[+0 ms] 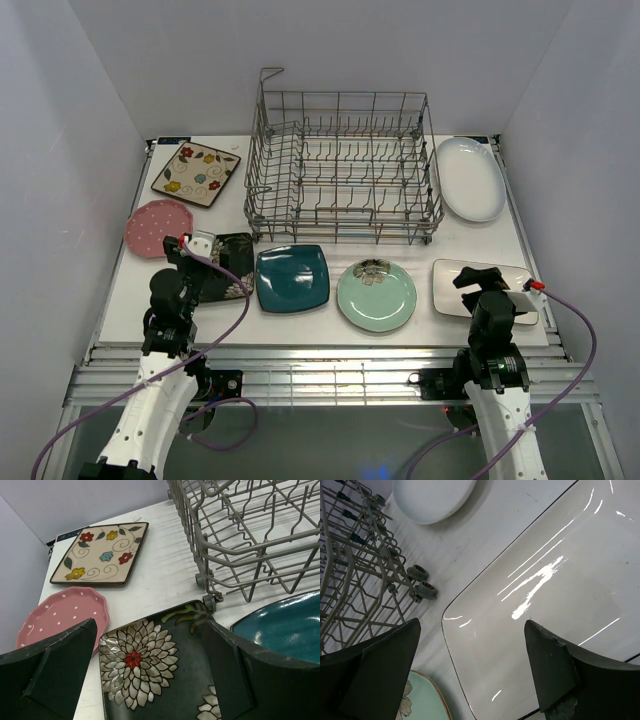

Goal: Load the plates into the dish rack
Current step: Pick up the plate at the center of the board.

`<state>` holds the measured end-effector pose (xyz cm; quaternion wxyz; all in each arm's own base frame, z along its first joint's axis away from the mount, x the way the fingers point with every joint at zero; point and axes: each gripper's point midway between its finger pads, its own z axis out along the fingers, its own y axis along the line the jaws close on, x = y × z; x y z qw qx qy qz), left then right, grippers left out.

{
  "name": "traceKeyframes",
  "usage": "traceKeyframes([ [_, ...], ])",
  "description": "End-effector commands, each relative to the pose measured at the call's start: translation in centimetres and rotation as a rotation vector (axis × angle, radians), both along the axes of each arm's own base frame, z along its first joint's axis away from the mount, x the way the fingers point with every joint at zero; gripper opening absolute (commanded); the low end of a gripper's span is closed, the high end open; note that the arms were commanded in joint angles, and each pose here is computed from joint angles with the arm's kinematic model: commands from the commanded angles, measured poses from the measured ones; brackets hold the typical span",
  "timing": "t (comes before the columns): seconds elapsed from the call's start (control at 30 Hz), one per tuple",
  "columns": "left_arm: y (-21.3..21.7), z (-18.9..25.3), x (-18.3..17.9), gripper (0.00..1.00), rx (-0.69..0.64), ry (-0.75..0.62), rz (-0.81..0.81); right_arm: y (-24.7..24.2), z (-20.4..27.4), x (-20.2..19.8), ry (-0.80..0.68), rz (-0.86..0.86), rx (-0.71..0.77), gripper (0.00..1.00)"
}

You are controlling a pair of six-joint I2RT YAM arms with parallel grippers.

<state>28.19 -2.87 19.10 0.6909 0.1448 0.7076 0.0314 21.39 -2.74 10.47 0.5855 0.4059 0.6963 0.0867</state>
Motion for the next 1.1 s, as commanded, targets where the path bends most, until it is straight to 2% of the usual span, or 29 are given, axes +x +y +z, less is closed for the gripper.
traceKeyframes([
  [0.0,0.3,0.0,0.0,0.98,-0.009,-0.013,0.016,-0.5,0.7,0.1,-0.048,-0.042,0.022,0.9],
  [0.43,0.6,0.0,0.2,0.98,-0.017,-0.016,0.036,-1.3,0.5,-0.3,-0.046,-0.102,0.044,0.9],
  [0.57,0.6,0.0,0.2,0.98,-0.017,-0.014,0.036,-2.2,0.7,-0.9,-0.051,-0.174,0.069,0.9],
  [0.73,0.6,-0.1,0.2,0.98,-0.012,-0.013,0.036,-2.4,2.4,-0.9,-0.103,-0.209,0.125,0.9],
  [0.9,0.6,-0.3,0.2,0.98,-0.006,-0.005,0.035,-2.4,2.9,-0.4,-0.054,-0.229,0.132,0.91],
  [1.07,0.6,-0.4,0.3,0.98,-0.006,0.0,0.035,-1.9,4.2,0.9,-0.066,-0.207,0.138,0.92],
])
